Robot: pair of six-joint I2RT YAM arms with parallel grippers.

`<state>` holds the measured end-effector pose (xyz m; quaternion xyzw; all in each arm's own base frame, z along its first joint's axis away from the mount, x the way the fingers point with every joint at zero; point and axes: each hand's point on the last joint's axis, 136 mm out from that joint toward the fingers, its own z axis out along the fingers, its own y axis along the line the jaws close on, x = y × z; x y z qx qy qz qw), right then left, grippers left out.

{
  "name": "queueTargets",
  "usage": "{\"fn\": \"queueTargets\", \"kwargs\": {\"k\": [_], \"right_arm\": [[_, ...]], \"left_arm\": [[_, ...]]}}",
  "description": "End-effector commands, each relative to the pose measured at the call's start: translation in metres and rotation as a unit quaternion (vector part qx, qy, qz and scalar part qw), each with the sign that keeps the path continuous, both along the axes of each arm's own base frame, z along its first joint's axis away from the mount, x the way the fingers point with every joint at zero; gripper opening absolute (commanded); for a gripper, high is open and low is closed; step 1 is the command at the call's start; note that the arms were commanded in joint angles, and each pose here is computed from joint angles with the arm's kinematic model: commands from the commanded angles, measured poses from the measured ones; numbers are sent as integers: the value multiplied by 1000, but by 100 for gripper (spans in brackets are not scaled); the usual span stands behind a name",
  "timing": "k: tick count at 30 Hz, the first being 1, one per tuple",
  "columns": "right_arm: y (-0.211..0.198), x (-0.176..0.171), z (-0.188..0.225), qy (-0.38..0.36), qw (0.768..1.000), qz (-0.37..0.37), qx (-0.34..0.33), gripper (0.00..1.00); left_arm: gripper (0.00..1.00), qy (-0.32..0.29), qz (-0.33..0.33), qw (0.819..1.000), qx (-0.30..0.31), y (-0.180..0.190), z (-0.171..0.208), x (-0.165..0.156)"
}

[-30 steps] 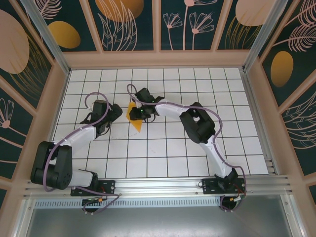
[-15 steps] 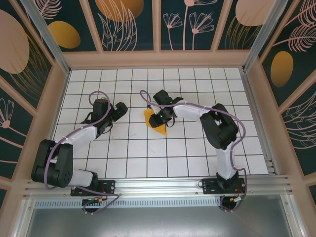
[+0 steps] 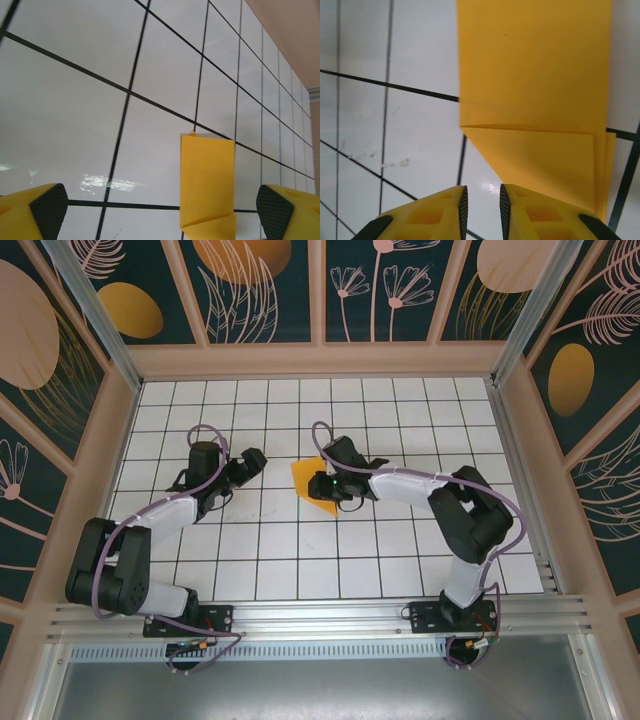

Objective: Fold a paper plane with a square sheet of paper (pick it up from the middle)
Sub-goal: Fold the wing for the fifth time at the center of the table.

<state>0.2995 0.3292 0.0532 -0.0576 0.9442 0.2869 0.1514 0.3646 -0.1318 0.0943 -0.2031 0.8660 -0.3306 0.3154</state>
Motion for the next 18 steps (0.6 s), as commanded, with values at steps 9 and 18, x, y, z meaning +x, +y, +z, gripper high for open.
{"fn": "queueTargets", "kwargs": {"k": [9, 18], "right_arm": [[-1, 21, -8, 17, 996, -53, 67, 26], [-19, 39, -26, 27, 995, -77, 51, 25]], "left_arm": [[94, 11, -86, 992, -92, -53, 2, -9], [83, 55, -133, 983, -115, -93, -11, -17]]}}
